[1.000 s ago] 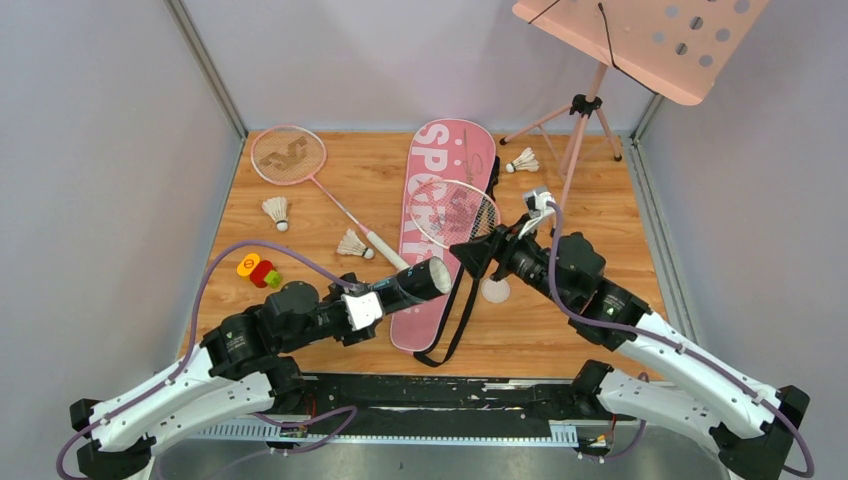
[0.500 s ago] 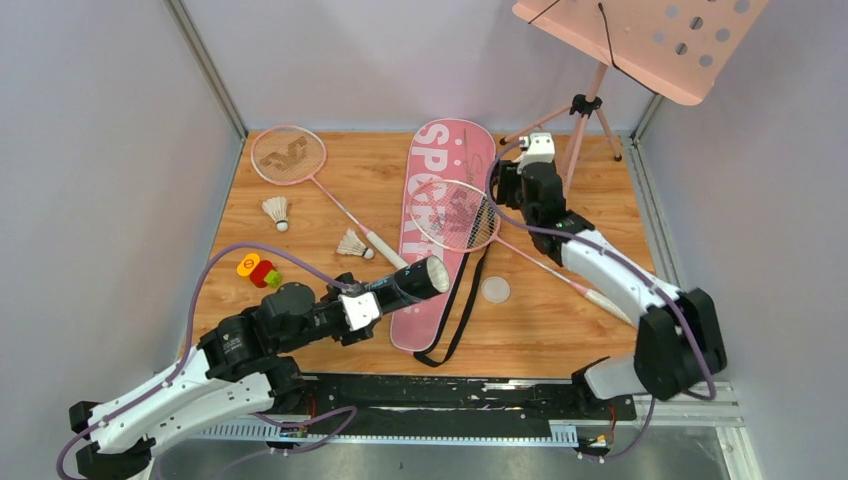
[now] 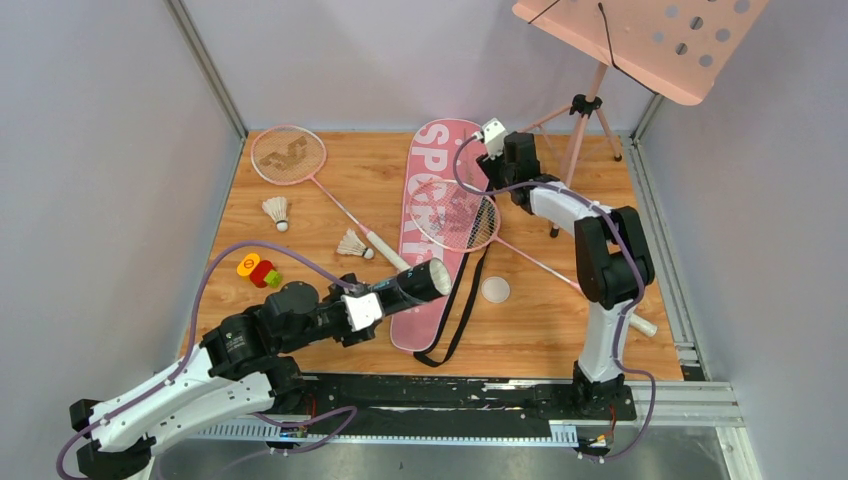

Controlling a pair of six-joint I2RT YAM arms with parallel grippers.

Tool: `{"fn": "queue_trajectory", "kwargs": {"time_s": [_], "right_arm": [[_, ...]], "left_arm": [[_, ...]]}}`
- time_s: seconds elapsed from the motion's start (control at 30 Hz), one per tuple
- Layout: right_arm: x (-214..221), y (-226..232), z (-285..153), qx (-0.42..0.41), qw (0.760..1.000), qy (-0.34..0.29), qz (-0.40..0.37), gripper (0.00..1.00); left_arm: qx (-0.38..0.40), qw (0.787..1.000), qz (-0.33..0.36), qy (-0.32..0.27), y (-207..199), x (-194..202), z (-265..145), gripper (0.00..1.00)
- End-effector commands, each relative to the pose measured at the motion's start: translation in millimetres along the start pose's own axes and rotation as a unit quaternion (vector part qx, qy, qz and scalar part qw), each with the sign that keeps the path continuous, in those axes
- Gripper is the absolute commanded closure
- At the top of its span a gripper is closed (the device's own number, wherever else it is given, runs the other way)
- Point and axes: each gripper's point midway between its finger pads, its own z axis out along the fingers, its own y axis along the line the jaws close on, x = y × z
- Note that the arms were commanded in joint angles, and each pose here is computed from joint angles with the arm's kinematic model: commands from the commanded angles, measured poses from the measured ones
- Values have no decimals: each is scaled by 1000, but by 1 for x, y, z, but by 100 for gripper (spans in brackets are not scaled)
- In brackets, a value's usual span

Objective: Pack up the badminton gear

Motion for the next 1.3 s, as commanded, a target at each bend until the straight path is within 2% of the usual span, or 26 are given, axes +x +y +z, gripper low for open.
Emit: {"fn": "queue_trajectory", "kwargs": {"time_s": [0.0, 0.17, 0.37, 0.53, 1.07, 1.27], "right_arm": [[-13, -12, 13, -59, 990, -23, -124, 37], [9, -4, 27, -109, 968, -23, -227, 40], [14, -20, 53, -98, 947, -22, -304, 45], [14, -18, 71, -104, 933, -31, -342, 44], [49, -26, 101, -104, 898, 18, -428, 48], [57, -26, 107, -105, 889, 24, -446, 58]], "left_arm": [[3, 999, 3, -49, 4, -30, -4, 50], [16, 998, 5, -58, 0, -33, -4, 49], [15, 998, 6, -61, 0, -33, -5, 49], [15, 998, 8, -57, 0, -32, -3, 49], [21, 999, 12, -49, -2, -29, 0, 48], [21, 999, 13, -48, -2, -29, 0, 48]]}}
